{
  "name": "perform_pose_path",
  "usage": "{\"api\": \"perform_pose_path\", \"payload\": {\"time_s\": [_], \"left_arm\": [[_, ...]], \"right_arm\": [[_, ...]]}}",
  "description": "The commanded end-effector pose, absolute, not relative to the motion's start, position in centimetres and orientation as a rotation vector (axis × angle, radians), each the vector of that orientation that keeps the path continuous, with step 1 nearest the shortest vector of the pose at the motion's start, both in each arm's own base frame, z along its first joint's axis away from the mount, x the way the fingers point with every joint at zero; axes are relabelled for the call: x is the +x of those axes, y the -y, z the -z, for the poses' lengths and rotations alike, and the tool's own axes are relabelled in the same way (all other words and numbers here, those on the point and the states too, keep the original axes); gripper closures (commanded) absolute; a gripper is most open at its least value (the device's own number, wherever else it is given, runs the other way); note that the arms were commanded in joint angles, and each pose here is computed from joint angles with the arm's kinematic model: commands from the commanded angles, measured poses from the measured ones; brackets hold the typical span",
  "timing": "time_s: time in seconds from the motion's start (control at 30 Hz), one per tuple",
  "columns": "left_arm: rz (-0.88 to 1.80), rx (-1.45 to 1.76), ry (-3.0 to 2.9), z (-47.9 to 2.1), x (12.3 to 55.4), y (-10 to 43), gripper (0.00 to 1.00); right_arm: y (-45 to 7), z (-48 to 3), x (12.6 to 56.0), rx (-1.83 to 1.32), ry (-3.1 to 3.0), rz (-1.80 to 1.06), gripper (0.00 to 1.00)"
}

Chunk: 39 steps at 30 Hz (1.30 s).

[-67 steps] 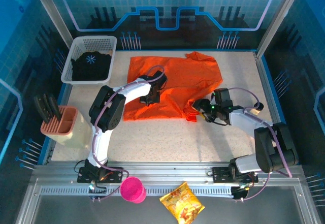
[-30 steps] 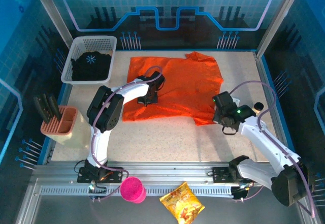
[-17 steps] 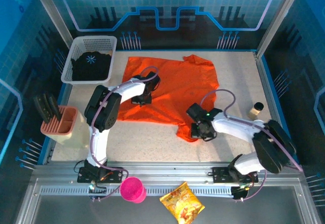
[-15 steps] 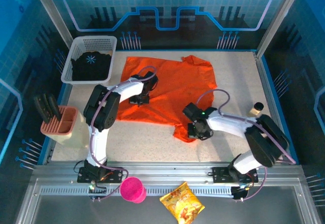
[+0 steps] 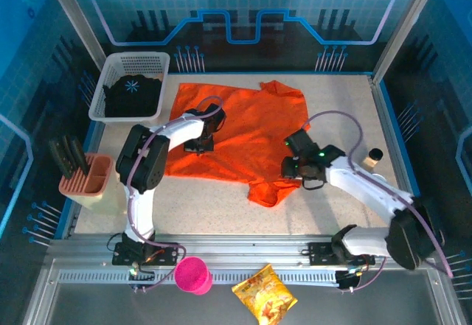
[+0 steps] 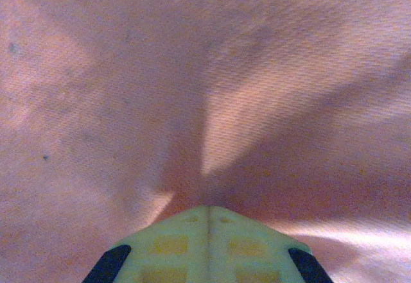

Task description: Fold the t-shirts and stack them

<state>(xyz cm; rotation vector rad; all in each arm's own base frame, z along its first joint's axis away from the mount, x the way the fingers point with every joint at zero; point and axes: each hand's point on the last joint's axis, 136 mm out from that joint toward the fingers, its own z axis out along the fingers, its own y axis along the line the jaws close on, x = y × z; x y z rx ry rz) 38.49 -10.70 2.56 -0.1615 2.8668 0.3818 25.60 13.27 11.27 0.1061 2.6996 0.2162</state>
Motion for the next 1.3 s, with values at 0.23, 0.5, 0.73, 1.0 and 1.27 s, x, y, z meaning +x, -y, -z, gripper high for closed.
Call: {"api": "perform_pose_path", "payload": {"time_s": [0.23,0.5,0.73,1.0,1.27], "left_arm": [[-0.134,-0.128,-2.756,-9.0,38.9,13.4,1.0],[-0.102,-0.128,-2.712,-11.3,38.3,13.1,0.99],[-0.146,-0.13,-2.743,-9.8,38.0,12.4,1.0],[-0.122,-0.137,-2.806,-6.8,38.1,13.0,1.0],[-0.116,-0.17,-2.861,-4.4,37.1,13.0,1.0]], "right_arm": [[-12.5,-8.4,29.9,0.122,-2.711,-0.309,1.0],[-11.7,-1.8,31.7,0.352,-2.878,-0.249,1.0],[-6.4,-1.3,29.0,0.633,-2.95,0.116,1.0],[-1.9,-1.4,26.6,0.745,-2.989,0.348,1.0],[-1.7,-5.6,29.2,0.571,-2.901,0.234,1.0]]}}
